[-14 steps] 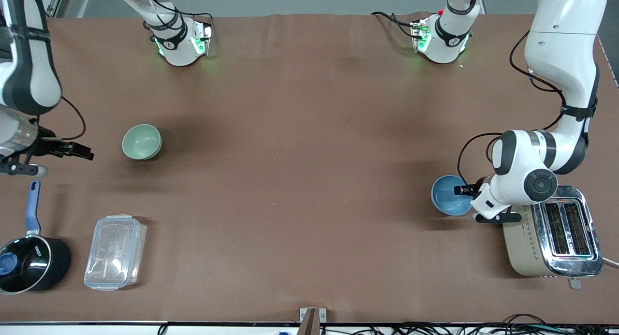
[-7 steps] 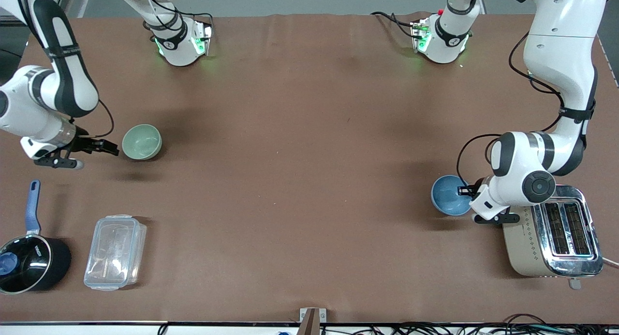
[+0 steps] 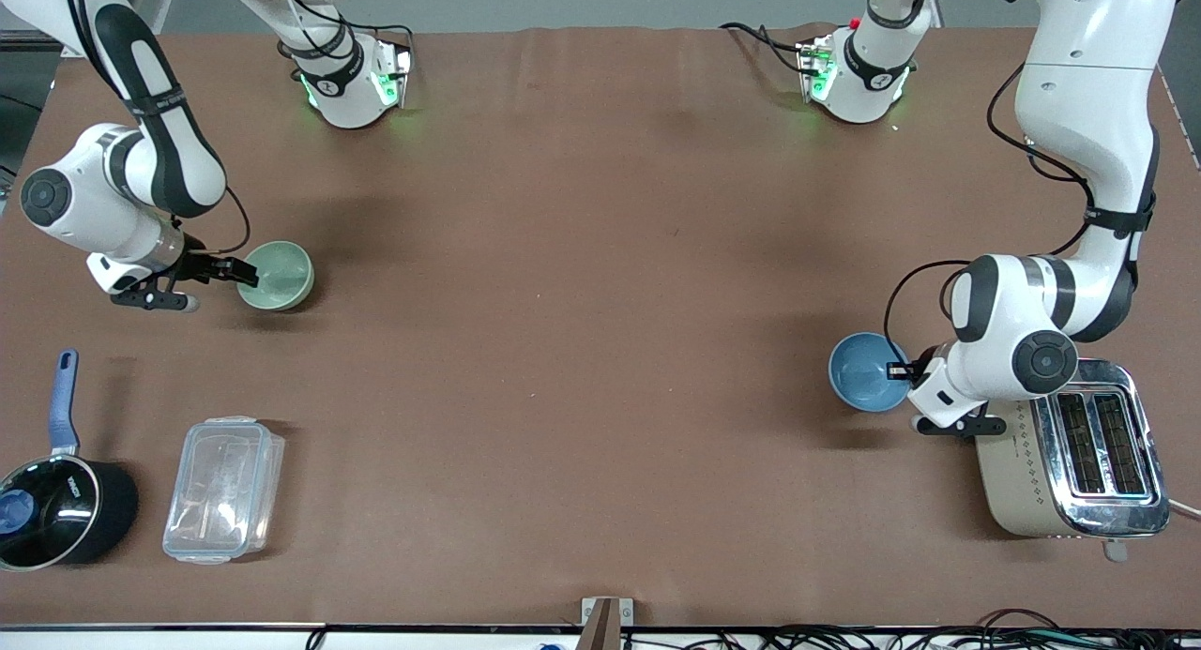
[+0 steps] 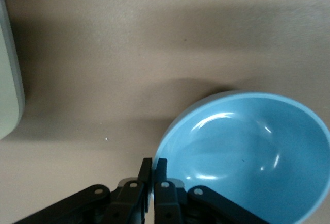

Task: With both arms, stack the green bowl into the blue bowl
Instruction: 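Grasp the blue bowl with the left gripper while the right gripper reaches the green bowl, then slide the blue bowl toward the table middle with the left gripper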

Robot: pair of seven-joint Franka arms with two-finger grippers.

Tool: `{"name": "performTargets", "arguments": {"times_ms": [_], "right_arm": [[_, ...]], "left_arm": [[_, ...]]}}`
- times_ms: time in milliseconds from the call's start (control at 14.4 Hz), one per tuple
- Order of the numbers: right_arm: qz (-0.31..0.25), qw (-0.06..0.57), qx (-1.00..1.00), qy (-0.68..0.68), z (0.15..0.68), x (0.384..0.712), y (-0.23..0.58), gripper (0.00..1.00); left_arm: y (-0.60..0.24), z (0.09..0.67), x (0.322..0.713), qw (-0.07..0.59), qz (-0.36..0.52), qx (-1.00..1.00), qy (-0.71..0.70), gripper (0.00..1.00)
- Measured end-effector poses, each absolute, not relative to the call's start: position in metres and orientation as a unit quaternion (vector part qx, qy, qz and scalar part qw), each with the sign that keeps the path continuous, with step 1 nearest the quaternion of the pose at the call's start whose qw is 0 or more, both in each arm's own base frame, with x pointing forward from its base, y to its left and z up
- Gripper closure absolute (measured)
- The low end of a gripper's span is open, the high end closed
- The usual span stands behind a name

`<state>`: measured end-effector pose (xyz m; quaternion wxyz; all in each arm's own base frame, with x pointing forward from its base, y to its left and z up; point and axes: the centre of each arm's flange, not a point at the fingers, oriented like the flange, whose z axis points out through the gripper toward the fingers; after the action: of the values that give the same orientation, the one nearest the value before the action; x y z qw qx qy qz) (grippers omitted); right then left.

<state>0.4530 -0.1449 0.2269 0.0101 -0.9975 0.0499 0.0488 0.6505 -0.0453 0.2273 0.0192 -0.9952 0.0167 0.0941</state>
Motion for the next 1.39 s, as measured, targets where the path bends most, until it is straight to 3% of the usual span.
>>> {"name": "performTargets", "arguments": {"times_ms": [347,694,764,833,1111,1389], "right_arm": [[0.006,-0.001,-0.999,0.048,0.195,0.414,-0.131,0.00],[0.004,-0.002,-0.999,0.047,0.192,0.410,-0.130,0.08],[0.004,-0.002,-0.999,0.048,0.192,0.410,-0.130,0.15],[0.004,-0.002,-0.999,0.048,0.193,0.411,-0.129,0.30],[0.009,0.000,-0.999,0.048,0.197,0.415,-0.131,0.73],[0.006,0.000,-0.999,0.048,0.207,0.424,-0.133,0.94]], "left_arm": [[-0.134,0.276,0.662,-0.012,0.076,-0.996,0.044,0.95],[-0.276,0.298,0.620,-0.032,0.086,-0.996,-0.003,0.95],[-0.301,0.299,0.610,-0.031,0.087,-0.996,-0.013,0.95],[-0.326,0.299,0.600,-0.034,0.091,-0.995,-0.025,0.95],[-0.422,0.281,0.555,-0.057,0.099,-0.991,-0.064,0.95],[-0.491,0.238,0.512,-0.075,0.094,-0.988,-0.101,0.95]]}}
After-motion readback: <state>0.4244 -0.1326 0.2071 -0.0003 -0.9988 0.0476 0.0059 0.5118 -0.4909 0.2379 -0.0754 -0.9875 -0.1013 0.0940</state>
